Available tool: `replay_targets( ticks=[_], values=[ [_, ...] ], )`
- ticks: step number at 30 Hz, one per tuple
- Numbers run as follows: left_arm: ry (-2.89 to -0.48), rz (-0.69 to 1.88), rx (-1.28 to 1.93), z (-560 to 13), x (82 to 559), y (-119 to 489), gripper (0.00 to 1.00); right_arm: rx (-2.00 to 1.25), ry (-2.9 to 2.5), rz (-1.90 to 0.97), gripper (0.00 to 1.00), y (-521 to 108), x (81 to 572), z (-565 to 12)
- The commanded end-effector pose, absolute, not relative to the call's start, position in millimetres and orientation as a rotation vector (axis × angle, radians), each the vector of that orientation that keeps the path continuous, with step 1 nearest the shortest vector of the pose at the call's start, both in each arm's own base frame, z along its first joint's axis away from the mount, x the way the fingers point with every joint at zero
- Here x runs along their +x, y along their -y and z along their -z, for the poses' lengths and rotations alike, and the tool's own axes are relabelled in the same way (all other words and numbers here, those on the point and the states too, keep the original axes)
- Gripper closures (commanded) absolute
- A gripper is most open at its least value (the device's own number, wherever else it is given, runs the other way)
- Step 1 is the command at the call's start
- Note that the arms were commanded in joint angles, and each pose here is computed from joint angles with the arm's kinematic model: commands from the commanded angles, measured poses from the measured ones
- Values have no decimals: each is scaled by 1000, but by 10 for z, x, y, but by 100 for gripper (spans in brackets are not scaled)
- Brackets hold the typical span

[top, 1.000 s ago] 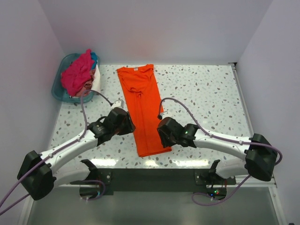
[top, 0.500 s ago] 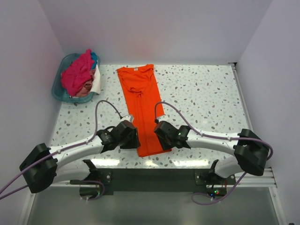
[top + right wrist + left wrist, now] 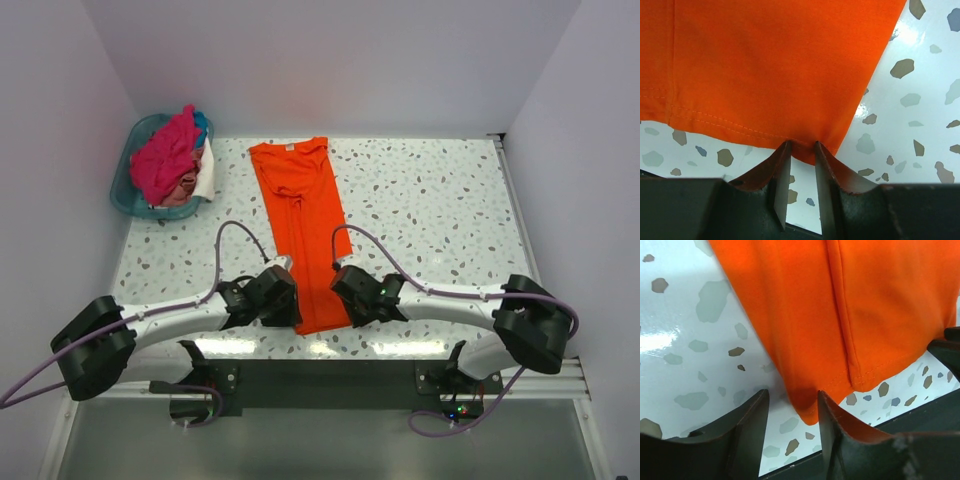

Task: Fold and stack the t-shirts
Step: Fold the tshirt

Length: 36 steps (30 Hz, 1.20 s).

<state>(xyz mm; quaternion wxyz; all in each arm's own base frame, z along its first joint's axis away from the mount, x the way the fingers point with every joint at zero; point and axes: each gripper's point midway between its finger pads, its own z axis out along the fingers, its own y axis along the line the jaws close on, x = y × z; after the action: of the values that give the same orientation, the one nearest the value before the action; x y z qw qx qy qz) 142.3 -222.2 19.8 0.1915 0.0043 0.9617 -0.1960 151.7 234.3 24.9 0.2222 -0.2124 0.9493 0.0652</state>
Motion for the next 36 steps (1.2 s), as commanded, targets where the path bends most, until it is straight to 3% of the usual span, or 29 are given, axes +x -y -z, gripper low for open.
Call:
replay_targets(
  ticks=[1,8,12,16,36],
  values=[
    [-2692,579,-1,-184,1421,2299,53,-550,-2606,-238,74,-2424,1515,-253],
    [-2707,558,0,-155,1394,2279,75,-526,-2612,-241,93,-2378,1486,-225],
    [-2713,545,1,-161,1392,2266,90,-494,-2585,-242,98,-2334,1510,-318],
    [-2721,528,-4,-162,1383,2241,99,-452,-2570,-232,100,-2246,1510,-410],
    [-2730,535,-9,-260,1276,2123,100,-297,-2596,-199,100,-1822,1326,-282]
  ],
)
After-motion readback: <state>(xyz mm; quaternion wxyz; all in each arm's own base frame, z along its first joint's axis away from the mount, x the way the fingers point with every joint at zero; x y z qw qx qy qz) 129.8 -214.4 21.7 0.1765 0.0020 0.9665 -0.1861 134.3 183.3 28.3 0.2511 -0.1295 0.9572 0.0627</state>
